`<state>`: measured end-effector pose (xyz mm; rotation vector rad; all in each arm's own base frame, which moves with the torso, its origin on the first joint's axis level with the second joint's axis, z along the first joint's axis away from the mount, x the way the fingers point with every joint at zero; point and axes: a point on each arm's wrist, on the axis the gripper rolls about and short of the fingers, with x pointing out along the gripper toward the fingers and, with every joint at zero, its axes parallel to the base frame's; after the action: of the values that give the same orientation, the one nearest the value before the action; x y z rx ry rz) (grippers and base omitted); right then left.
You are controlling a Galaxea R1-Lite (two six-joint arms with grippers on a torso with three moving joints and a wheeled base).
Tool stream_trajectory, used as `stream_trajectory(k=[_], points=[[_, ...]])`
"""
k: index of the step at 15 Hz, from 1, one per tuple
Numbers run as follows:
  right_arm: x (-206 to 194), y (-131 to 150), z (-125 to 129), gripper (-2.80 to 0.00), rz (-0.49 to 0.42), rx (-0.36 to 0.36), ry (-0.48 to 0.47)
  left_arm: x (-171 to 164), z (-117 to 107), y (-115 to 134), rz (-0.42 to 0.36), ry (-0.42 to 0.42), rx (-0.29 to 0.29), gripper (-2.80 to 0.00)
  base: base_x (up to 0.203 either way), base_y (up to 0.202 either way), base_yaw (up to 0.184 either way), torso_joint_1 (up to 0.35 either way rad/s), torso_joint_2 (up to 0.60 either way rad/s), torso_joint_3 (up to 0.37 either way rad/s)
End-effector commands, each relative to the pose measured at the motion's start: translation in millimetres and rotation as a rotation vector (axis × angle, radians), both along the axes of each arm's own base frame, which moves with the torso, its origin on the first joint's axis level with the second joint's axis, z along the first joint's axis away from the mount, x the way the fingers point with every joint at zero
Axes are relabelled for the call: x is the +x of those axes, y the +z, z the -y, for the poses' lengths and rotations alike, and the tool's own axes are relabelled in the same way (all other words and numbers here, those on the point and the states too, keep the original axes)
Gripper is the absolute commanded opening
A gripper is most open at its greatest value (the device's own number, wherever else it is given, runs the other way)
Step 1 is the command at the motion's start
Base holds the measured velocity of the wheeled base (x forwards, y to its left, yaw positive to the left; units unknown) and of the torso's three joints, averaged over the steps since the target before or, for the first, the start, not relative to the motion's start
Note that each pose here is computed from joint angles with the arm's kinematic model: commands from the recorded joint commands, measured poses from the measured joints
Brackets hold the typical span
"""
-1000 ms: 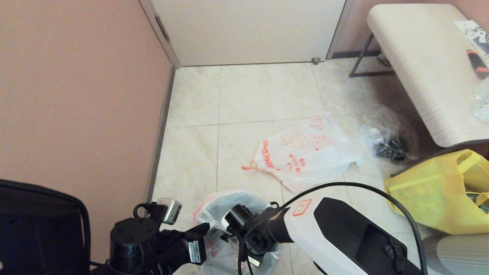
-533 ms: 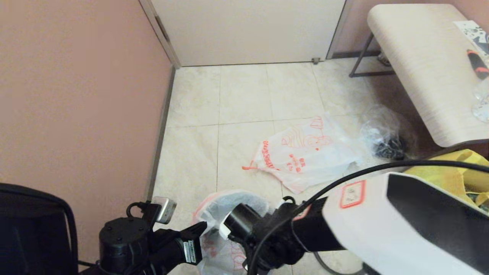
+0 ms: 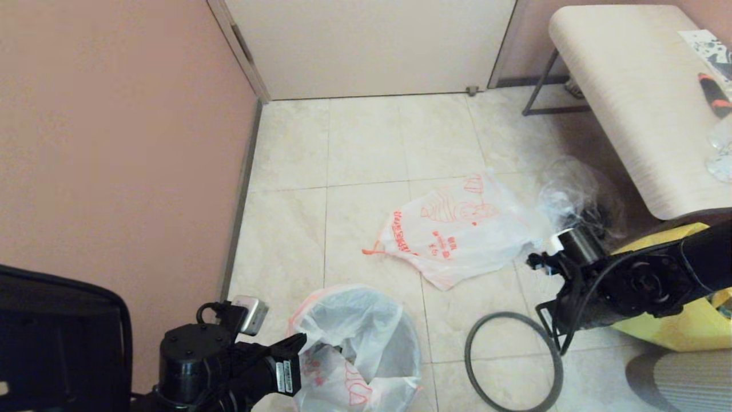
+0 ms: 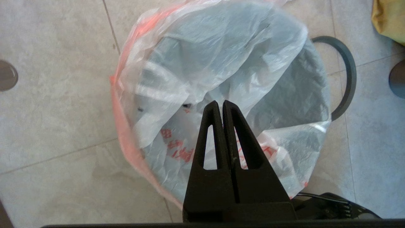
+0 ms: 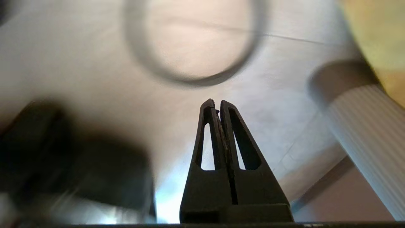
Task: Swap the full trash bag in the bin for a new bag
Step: Place the trash can ring on the trash can
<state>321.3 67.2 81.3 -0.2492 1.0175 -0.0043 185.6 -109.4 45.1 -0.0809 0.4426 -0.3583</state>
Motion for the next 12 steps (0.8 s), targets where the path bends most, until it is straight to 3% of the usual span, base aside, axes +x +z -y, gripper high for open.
stream_trajectory(k=[1, 3, 5, 7, 9, 10, 12], points=[[32, -62, 43, -2.8, -0.011, -0.012, -0.083, 0, -1, 1, 0.008, 0.003, -0.007, -2.8, 0.0, 0.0, 0.0, 0.0, 0.0, 0.0], [52, -128, 65, -2.8, -0.053, -0.033, -0.065, 0, 0, 2, 0.009, 0.002, -0.008, -2.8, 0.0, 0.0, 0.0, 0.0, 0.0, 0.0], [70, -176, 80, -2.8, -0.058, -0.047, -0.031, 2, -1, -3, -0.007, 0.009, 0.0, -2.8, 0.0, 0.0, 0.0, 0.0, 0.0, 0.0], [80, -216, 90, -2.8, -0.07, -0.061, 0.021, 5, -2, -10, -0.039, 0.015, 0.013, -2.8, 0.0, 0.0, 0.0, 0.0, 0.0, 0.0], [86, -225, 99, -2.8, -0.031, -0.026, 0.108, 4, -2, -8, -0.031, 0.008, 0.007, -2.8, 0.0, 0.0, 0.0, 0.0, 0.0, 0.0], [92, -228, 103, 0.0, -0.001, -0.028, 0.117, 2, -1, -6, -0.026, 0.0, 0.001, -2.8, 0.0, 0.0, 0.0, 0.0, 0.0, 0.0], [99, -233, 105, 0.0, 0.023, -0.035, 0.119, 3, 1, -9, -0.035, -0.002, 0.004, -2.8, 0.0, 0.0, 0.0, 0.0, 0.0, 0.0]])
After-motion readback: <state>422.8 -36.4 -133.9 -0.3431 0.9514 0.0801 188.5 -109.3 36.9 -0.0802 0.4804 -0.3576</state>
